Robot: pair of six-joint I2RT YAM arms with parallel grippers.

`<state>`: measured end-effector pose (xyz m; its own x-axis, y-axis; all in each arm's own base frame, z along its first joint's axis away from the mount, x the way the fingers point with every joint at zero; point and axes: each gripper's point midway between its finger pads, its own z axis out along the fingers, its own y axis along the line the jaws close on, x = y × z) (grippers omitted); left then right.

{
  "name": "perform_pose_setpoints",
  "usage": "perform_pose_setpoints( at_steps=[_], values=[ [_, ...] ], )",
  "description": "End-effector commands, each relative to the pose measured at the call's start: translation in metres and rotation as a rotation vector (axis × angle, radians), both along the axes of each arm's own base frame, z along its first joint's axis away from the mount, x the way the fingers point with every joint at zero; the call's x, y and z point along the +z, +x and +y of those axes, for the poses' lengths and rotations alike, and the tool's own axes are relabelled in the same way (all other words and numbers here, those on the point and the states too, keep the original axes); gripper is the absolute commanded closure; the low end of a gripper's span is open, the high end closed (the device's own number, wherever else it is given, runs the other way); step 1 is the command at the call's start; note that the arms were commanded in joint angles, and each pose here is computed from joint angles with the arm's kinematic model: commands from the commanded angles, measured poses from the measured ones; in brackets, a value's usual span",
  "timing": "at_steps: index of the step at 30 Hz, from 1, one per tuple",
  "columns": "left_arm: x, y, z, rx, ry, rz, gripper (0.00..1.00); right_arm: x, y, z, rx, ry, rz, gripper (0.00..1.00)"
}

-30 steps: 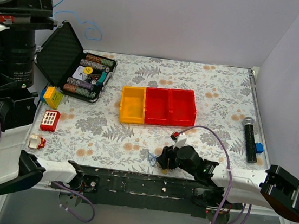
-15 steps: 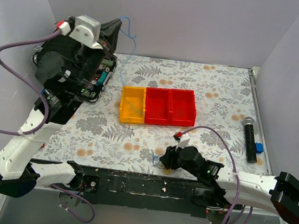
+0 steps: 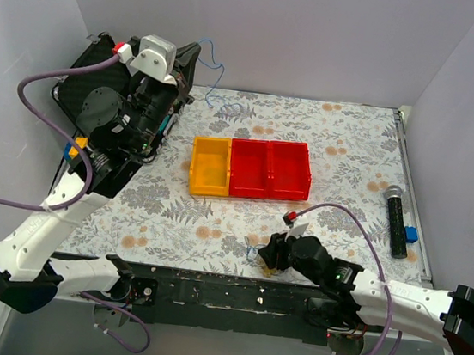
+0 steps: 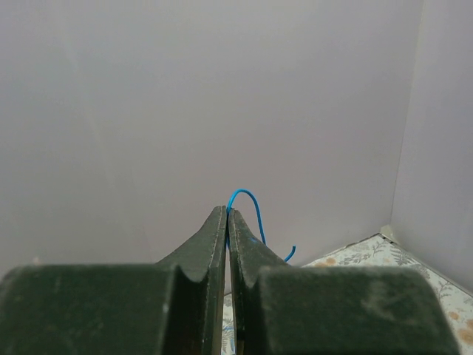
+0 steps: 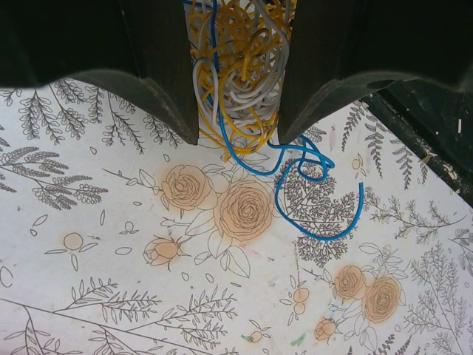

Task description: Untangle the cables

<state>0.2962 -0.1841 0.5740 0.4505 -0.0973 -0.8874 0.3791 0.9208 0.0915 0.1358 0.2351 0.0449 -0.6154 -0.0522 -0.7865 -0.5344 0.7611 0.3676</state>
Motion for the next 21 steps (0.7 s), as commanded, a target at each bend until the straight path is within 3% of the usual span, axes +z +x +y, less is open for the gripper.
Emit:
perform_pose_setpoints(
  at_steps=[1, 10, 21],
  values=[
    [-0.014, 0.010, -0.009, 0.003, 0.013, 0.018, 1.00, 0.001, 0.002, -0.003, -0.032, 0.018, -0.007, 0.46],
    [-0.065, 0.038, -0.018, 0.051, 0.094, 0.078, 1.00, 0.000, 0.002, -0.003, -0.032, 0.028, -0.012, 0.46],
    [-0.087, 0.059, -0.007, 0.101, 0.135, 0.103, 1.00, 0.002, 0.001, -0.007, -0.038, 0.051, -0.023, 0.47]
  ],
)
